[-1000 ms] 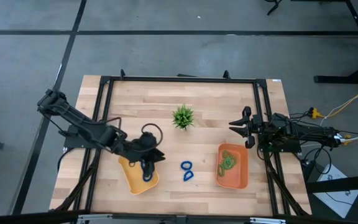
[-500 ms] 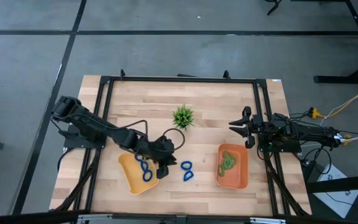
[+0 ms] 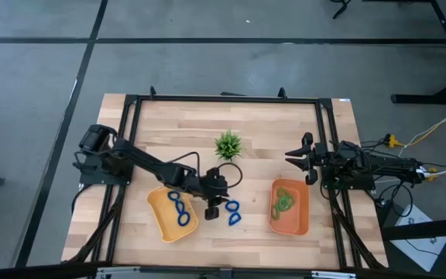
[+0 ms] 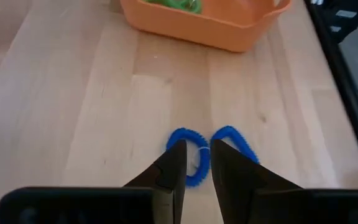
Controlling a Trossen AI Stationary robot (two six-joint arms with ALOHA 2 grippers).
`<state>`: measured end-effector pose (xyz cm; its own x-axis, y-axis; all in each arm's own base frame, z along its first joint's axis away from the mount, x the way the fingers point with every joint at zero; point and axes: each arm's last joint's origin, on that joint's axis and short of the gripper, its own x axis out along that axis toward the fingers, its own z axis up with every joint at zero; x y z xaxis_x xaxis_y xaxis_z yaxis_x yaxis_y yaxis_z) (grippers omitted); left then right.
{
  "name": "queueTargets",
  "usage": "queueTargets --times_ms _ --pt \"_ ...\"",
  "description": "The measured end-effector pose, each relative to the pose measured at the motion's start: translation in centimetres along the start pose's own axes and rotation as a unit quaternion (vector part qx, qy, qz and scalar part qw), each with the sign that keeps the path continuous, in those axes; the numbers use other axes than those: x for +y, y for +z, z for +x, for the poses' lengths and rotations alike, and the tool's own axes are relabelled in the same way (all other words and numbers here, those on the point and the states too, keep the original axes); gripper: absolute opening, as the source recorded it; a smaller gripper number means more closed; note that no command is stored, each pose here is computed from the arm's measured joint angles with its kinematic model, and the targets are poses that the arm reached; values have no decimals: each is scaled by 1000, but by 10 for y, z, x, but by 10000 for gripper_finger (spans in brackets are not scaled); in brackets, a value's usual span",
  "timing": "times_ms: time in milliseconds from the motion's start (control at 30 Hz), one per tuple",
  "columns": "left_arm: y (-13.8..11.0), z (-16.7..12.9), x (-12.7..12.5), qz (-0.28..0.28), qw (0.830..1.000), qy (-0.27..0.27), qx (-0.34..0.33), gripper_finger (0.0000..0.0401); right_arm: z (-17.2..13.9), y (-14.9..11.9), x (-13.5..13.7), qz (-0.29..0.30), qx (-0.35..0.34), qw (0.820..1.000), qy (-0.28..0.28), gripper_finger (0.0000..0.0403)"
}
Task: Sort spring keychains
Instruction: Put the blue spring keychain into the yellow bin
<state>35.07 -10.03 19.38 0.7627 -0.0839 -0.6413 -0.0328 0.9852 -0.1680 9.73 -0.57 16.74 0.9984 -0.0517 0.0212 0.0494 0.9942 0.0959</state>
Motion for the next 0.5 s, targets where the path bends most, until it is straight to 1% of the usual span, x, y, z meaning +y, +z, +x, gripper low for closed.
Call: queueTargets --times_ms 267,500 --pt "-8 24 14 -37 999 17 31 66 0 0 0 0 0 1000 0 97" --pt "-5 44 12 -22 999 5 46 65 0 0 0 0 0 1000 0 97"
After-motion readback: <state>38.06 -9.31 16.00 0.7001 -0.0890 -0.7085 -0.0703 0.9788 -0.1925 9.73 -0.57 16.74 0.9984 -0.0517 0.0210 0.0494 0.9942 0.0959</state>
